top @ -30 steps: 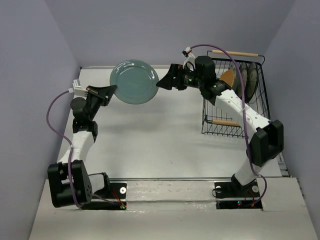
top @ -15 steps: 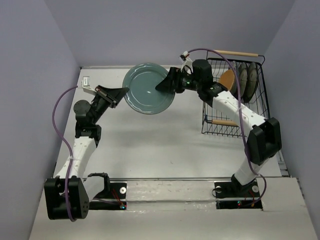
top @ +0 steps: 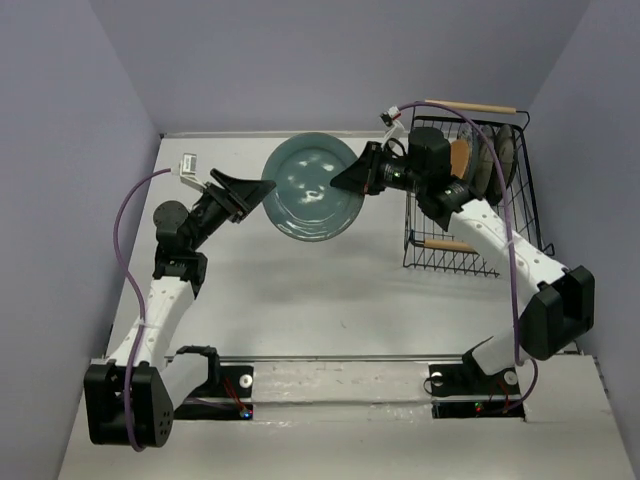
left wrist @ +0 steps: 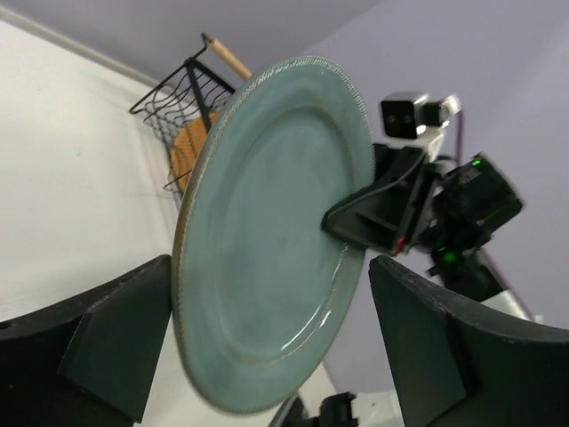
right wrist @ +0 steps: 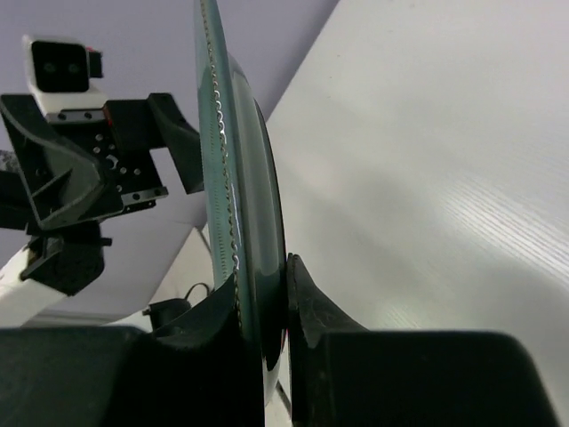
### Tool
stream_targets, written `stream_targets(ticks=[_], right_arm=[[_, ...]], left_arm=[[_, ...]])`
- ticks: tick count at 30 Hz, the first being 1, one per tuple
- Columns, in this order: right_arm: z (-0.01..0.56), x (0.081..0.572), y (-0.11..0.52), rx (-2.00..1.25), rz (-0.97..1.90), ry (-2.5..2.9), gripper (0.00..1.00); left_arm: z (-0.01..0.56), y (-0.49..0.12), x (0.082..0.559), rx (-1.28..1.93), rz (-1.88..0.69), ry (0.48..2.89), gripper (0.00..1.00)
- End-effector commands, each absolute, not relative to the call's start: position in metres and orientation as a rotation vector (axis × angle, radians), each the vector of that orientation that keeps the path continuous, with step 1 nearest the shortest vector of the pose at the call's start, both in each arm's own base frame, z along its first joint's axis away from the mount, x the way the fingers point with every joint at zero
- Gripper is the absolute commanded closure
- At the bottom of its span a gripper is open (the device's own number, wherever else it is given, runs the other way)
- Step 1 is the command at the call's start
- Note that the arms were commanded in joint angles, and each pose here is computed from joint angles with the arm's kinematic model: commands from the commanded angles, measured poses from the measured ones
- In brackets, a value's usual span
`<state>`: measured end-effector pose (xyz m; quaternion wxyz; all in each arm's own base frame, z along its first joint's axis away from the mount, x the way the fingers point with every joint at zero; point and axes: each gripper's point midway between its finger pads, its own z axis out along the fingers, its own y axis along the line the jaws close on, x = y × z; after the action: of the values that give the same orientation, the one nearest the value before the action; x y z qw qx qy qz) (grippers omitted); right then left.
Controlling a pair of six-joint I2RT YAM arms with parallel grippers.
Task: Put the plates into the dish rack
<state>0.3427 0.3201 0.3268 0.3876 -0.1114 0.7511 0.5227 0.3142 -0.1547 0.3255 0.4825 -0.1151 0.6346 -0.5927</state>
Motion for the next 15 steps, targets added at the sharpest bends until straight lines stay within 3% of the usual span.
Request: stream_targets(ticks=[1,9,15], right_arm=[[0.439,0.359,0.257,-0.152,1.038,1.615,0.93],[0.487,0.397,0.155,0.115,0.514,1.564,0.93],[0.492,0.421,0.077,0.24,0.041,1.561,0.93]], left_arm=[[0.32,-0.168,0.295,-0.05,-1.31,1.624,0.01],[0.28,-0.195,0.284,0.123,-0.994,1.797,0.02],[0.271,-0.22,0.267,0.261,-0.994,1.827,0.01]])
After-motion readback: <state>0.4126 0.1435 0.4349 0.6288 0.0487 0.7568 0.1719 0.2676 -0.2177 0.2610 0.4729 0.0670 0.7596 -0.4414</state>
